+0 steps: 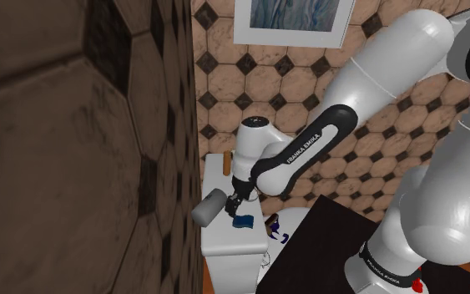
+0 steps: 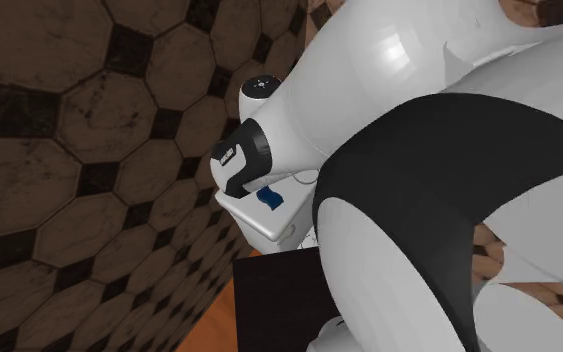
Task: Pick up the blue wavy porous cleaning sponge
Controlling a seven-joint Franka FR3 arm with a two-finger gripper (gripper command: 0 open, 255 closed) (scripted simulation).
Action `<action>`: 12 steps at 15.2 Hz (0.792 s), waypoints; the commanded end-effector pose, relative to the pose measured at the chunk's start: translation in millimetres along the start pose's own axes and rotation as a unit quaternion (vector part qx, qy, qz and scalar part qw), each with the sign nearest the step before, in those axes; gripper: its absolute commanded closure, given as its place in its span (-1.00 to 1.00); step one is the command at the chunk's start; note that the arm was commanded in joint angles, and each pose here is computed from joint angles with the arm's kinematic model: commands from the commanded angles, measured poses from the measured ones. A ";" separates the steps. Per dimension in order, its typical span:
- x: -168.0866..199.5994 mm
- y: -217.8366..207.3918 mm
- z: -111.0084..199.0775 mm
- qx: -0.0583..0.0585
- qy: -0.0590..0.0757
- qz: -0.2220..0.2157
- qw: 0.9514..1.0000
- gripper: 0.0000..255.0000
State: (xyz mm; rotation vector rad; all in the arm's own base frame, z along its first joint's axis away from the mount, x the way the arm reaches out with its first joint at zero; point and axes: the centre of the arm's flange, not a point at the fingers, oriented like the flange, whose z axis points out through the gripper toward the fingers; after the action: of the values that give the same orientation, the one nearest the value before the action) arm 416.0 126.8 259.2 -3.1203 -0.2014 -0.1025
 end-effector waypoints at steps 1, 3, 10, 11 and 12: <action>3.4 -7.2 18.5 -0.002 0.001 -0.009 1.000 -1.00; 2.7 -7.1 29.0 -0.002 0.001 -0.009 1.000 -1.00; 0.8 -6.9 58.4 -0.002 0.001 -0.009 1.000 -1.00; 1.8 -7.0 58.1 -0.002 0.001 -0.009 1.000 1.00; 2.2 -6.8 57.9 -0.002 0.001 -0.009 1.000 1.00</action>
State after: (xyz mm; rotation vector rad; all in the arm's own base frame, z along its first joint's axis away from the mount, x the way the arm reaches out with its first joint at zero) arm 420.7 134.8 201.9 -3.1226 -0.2297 -0.1045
